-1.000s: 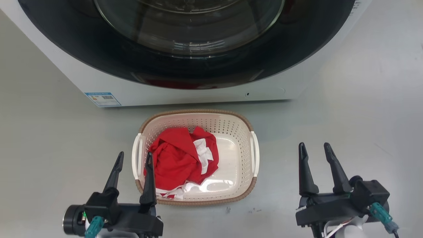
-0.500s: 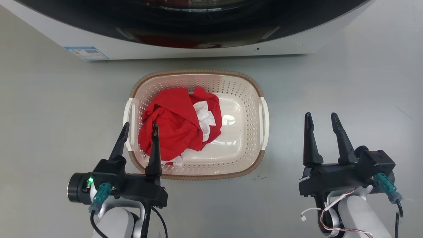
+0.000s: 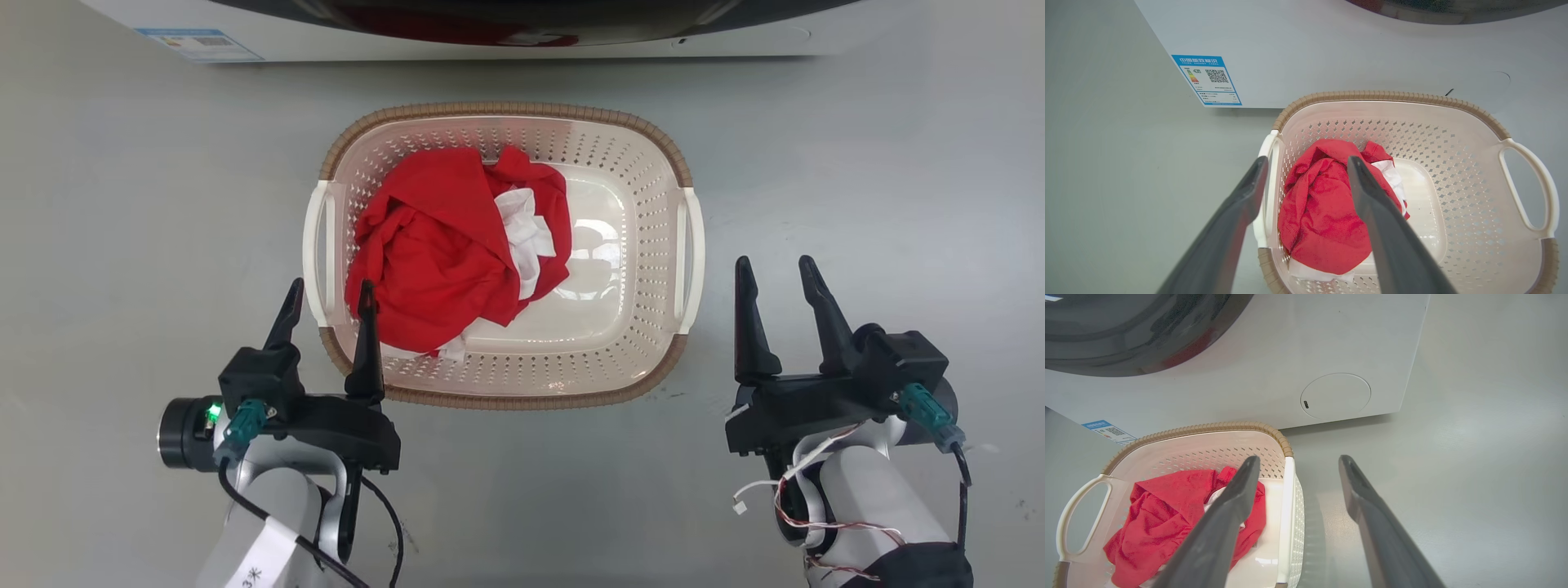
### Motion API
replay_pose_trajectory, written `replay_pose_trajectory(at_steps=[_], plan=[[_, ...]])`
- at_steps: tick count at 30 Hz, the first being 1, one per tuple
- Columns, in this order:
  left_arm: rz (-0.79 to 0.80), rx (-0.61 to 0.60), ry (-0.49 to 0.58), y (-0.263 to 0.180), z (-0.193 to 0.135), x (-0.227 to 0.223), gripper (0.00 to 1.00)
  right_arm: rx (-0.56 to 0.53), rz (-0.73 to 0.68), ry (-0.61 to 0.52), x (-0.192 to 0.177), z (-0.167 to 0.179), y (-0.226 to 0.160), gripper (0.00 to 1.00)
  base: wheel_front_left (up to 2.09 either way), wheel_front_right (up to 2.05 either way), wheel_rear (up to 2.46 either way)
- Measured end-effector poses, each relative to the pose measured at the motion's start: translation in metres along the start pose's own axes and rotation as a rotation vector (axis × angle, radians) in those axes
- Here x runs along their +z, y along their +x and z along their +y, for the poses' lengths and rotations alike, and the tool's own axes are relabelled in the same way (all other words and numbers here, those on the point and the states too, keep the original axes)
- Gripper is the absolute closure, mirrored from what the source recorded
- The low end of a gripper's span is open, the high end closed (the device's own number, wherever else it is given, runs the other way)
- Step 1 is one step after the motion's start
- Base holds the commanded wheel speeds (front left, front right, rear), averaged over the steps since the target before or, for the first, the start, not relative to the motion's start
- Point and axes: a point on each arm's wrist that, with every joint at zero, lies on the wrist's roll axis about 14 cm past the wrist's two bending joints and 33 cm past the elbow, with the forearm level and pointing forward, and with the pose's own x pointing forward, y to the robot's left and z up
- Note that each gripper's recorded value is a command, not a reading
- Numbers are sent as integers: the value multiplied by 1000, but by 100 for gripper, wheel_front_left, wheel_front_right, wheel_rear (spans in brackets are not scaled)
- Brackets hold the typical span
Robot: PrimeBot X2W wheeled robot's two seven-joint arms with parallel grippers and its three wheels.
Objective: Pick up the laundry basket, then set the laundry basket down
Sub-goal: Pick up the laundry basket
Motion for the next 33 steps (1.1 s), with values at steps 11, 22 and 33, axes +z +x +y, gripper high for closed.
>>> replay_pose_trajectory(at_steps=[11,22,33], plan=[[59,28,14,26,14,-19,0,39,60,2,-26,9,26,0,0,0,0],[142,71,18,45,31,-50,0,55,105,5,-50,9,51,0,0,0,0],[239,120,28,46,50,-79,0,70,198,15,-86,15,55,0,0,0,0]])
